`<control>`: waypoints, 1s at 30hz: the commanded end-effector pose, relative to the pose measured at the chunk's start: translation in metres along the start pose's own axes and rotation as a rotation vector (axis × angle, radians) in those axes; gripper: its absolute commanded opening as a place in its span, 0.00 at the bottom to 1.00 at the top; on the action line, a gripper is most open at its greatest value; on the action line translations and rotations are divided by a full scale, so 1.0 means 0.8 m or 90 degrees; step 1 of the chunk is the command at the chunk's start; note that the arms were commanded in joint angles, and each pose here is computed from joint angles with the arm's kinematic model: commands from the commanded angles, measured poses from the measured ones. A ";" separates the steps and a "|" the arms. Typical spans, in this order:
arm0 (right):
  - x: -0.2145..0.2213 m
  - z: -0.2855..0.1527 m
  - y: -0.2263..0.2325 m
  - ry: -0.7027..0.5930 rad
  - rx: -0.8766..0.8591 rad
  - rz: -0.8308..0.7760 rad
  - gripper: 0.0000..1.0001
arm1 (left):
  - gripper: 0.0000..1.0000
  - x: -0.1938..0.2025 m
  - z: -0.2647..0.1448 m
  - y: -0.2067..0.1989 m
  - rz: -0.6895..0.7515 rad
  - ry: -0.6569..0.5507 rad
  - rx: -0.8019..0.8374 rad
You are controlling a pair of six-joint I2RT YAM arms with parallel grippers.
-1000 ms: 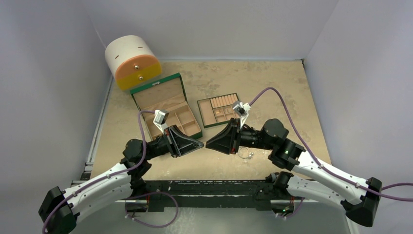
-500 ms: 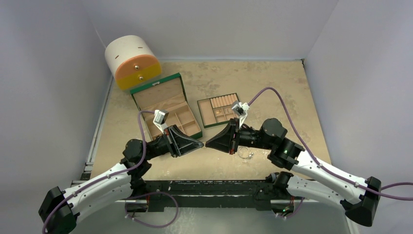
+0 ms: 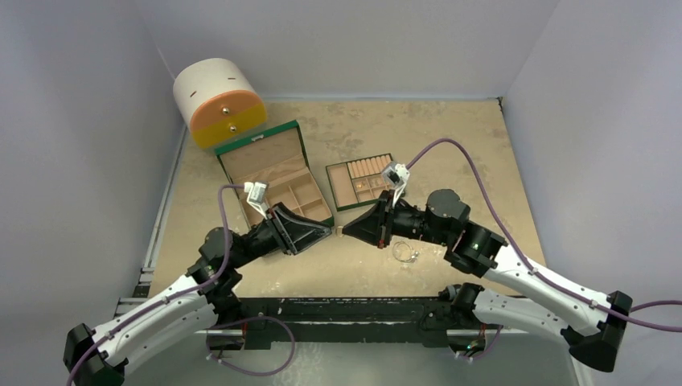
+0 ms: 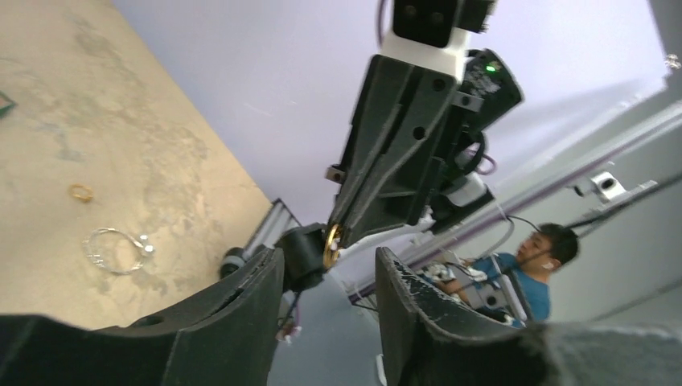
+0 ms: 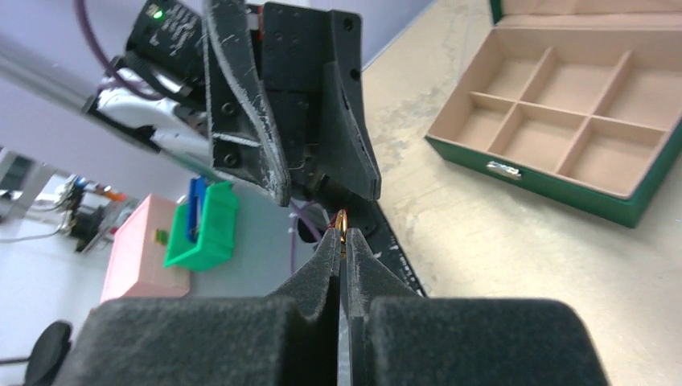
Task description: Organize the mixed jewelry
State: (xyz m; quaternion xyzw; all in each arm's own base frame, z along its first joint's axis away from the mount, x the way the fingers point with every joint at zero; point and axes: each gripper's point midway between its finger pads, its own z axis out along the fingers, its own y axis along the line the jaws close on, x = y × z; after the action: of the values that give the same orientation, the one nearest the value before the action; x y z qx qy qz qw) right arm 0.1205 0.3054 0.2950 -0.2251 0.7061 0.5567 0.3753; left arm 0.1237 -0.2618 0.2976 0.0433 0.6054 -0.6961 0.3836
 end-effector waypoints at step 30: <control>-0.092 0.022 -0.352 0.182 0.646 -0.217 0.00 | 0.59 -0.161 -0.104 0.045 0.409 -0.116 -0.560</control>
State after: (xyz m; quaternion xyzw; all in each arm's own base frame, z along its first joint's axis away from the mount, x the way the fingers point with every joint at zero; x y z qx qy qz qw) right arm 0.3555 0.2340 0.1763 -0.1895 0.8850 0.0616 0.4208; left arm 0.1941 -0.1446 0.3121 0.0134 0.7615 -0.2760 0.5863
